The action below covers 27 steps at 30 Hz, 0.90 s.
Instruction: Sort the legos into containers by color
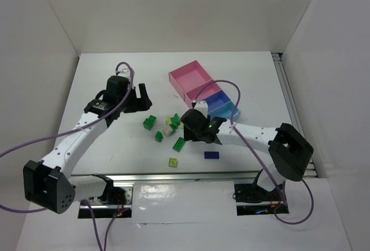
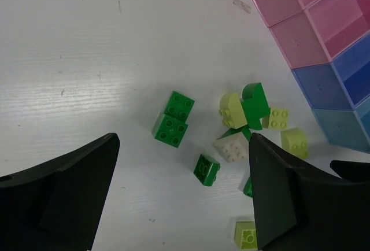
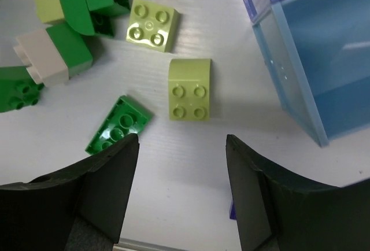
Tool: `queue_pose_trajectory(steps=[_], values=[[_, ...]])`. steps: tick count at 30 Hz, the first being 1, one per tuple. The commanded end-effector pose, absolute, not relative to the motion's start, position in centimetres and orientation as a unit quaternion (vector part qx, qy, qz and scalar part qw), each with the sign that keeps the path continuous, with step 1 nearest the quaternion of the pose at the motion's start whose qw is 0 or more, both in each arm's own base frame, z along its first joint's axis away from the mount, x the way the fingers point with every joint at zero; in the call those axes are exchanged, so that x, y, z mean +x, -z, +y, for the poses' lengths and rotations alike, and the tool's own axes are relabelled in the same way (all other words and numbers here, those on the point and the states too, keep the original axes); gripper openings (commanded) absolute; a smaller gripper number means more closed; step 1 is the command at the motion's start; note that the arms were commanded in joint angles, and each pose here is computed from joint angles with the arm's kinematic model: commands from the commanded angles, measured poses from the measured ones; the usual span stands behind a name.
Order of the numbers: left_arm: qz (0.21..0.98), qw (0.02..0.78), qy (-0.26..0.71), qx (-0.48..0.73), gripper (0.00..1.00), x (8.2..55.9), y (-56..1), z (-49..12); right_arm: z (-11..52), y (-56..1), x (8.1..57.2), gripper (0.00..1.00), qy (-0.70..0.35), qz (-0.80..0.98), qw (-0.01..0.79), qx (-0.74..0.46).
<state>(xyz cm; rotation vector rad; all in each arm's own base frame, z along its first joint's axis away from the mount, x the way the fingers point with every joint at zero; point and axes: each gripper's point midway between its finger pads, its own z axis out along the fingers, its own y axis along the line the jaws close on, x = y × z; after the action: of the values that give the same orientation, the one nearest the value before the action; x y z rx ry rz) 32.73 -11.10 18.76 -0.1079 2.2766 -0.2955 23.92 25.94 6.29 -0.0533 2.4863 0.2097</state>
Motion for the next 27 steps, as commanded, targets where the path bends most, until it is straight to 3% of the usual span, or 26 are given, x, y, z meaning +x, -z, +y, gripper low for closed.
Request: queue_pose_trajectory(steps=[1, 9, 18, 22, 27], values=[[0.896, 0.417, 0.14, -0.058, 0.95, 33.4, -19.9, -11.9, 27.1, -5.9, 25.6, 0.69, -0.112, 0.941, 0.318, -0.031], [0.899, 0.407, 0.151, -0.057, 0.94, 33.4, -19.2, -12.4, 27.6, -4.0, 27.2, 0.65, -0.09, 0.947, 0.307, -0.036], [0.901, 0.407, 0.139, -0.057, 0.94, 33.3, -18.8, -12.0, 27.7, -4.1, 28.0, 0.29, -0.074, 0.946, 0.314, -0.032], [0.901, 0.408, 0.135, -0.059, 0.99, 33.4, -18.8, -11.9, 28.3, -9.4, 28.7, 0.27, -0.086, 0.927, 0.362, -0.046], [0.899, 0.419, 0.094, -0.082, 0.99, 34.0, -19.0, -10.1, 26.6, -15.2, 31.3, 0.27, -0.075, 0.9, 0.428, -0.025]])
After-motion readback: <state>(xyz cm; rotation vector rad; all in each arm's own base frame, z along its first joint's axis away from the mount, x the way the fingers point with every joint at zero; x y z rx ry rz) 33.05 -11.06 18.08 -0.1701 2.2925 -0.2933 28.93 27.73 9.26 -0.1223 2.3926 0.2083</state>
